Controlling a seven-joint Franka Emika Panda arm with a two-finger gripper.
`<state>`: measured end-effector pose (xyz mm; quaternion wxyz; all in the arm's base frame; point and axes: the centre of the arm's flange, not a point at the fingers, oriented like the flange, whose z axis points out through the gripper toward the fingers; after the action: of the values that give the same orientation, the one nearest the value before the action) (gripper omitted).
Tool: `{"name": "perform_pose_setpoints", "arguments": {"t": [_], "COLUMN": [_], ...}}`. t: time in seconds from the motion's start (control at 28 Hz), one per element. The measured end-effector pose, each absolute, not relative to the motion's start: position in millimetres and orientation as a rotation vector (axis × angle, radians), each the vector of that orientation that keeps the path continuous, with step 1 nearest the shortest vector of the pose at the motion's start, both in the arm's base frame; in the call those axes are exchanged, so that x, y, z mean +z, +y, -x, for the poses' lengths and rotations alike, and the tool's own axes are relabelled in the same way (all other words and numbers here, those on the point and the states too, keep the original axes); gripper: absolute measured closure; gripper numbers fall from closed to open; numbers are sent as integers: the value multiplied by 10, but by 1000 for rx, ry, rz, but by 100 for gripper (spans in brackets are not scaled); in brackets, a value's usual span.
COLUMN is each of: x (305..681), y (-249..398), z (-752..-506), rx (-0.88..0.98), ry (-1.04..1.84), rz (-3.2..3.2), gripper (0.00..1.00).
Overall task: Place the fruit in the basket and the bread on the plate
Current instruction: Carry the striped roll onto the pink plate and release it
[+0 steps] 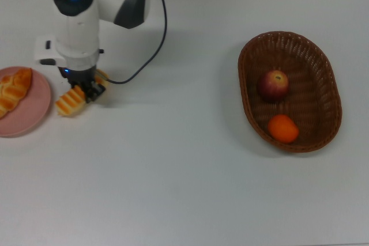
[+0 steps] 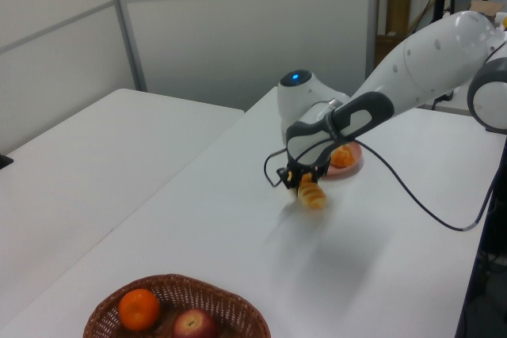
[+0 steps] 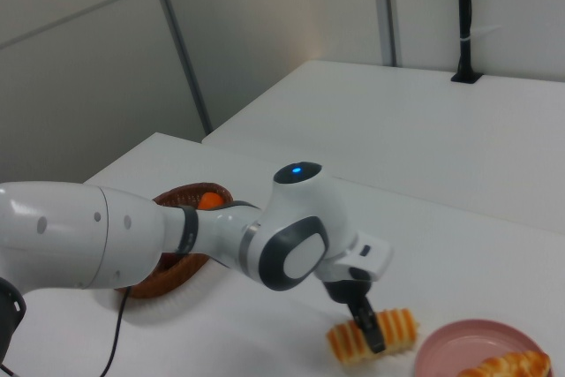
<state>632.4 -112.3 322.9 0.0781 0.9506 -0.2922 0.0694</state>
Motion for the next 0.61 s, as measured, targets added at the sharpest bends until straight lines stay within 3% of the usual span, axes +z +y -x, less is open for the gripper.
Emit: {"name": "perform_pose_setpoints", "arguments": {"t": [0.25, 0.43, 0.61], "x": [3646, 3872, 3864], "y": [-1469, -1738, -2046], "z": [-6486, -6530, -6496], "rx": [330, 399, 400], "ry": [-974, -1030, -1046], "rz": [-2874, -2860, -2841], "gripper": [73, 73, 73]}}
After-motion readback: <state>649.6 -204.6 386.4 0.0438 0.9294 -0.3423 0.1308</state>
